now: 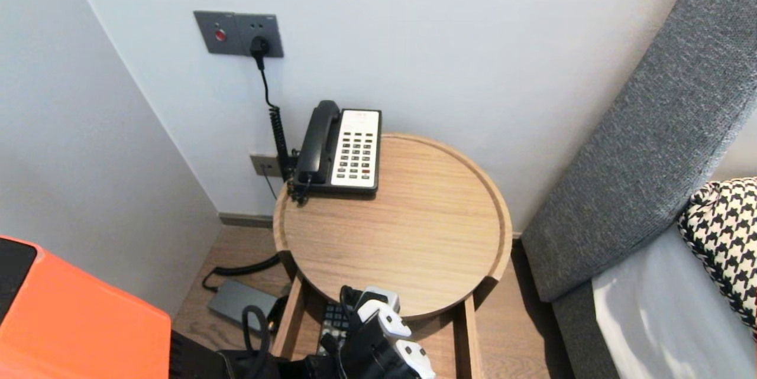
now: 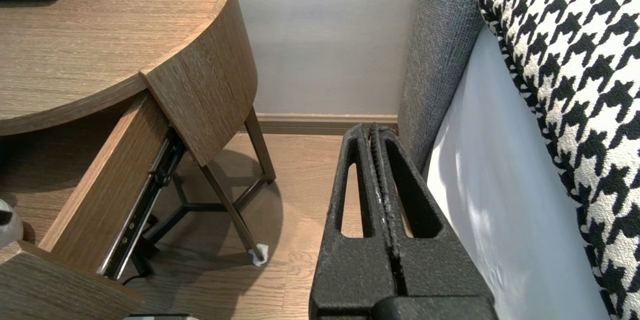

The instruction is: Put the remote controls on the table in the drawer one by one

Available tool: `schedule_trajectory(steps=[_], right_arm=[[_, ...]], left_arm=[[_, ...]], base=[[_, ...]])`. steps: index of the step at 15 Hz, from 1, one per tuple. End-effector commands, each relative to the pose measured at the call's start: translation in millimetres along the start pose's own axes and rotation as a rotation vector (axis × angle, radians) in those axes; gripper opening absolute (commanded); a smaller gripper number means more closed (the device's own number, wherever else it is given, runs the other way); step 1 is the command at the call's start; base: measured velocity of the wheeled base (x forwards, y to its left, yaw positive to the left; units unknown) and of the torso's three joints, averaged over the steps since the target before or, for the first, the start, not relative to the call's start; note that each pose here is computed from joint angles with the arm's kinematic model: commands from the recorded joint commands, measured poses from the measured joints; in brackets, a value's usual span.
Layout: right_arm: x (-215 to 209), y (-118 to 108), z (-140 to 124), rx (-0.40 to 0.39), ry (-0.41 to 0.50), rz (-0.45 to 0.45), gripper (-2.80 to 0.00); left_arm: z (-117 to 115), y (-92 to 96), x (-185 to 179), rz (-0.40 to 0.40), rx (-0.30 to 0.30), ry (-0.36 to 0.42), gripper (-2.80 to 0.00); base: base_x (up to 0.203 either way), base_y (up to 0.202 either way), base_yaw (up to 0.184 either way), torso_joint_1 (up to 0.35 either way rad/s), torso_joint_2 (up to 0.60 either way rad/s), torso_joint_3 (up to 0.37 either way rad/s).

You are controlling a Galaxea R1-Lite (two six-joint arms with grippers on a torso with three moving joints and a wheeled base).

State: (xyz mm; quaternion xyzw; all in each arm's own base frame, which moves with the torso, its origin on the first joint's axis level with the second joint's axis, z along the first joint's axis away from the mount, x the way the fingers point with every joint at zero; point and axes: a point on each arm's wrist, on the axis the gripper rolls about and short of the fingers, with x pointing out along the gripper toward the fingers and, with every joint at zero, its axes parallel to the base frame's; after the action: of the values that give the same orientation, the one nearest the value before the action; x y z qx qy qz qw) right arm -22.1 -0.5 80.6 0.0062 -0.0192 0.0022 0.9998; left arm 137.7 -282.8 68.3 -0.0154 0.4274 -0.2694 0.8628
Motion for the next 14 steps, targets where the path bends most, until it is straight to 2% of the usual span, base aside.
schedule_trajectory(steps=[1,5,13,14], right_arm=[[1.6,-0.1,-7.2,0.0,0.025,0.0,-2.8],[1.6,-0.1,-7.2,0.0,0.025,0.0,-2.8],[1.6,-0.1,-7.2,0.0,0.025,0.0,-2.8],[1.6,-0.1,-7.2,0.0,0.025,0.0,-2.8]], left_arm=[[2.8,-0.1,-6.7,-0.009,-0.01,-0.016,0.0],[13.5,-0.1,-28.8,-0.02,-0.012,-0.083,0.0],[6.8,24.3,-77.1,-0.031,0.017,-0.068,0.0],[4.2,27.9,-82.0,-0.032,0.017,-0.069,-0.82]], base=[[0.0,0.0,0.0,0.0,0.0,0.0],[0.0,0.0,0.0,0.0,0.0,0.0],[0.0,0.0,0.0,0.0,0.0,0.0],[0.0,0.0,0.0,0.0,0.0,0.0]])
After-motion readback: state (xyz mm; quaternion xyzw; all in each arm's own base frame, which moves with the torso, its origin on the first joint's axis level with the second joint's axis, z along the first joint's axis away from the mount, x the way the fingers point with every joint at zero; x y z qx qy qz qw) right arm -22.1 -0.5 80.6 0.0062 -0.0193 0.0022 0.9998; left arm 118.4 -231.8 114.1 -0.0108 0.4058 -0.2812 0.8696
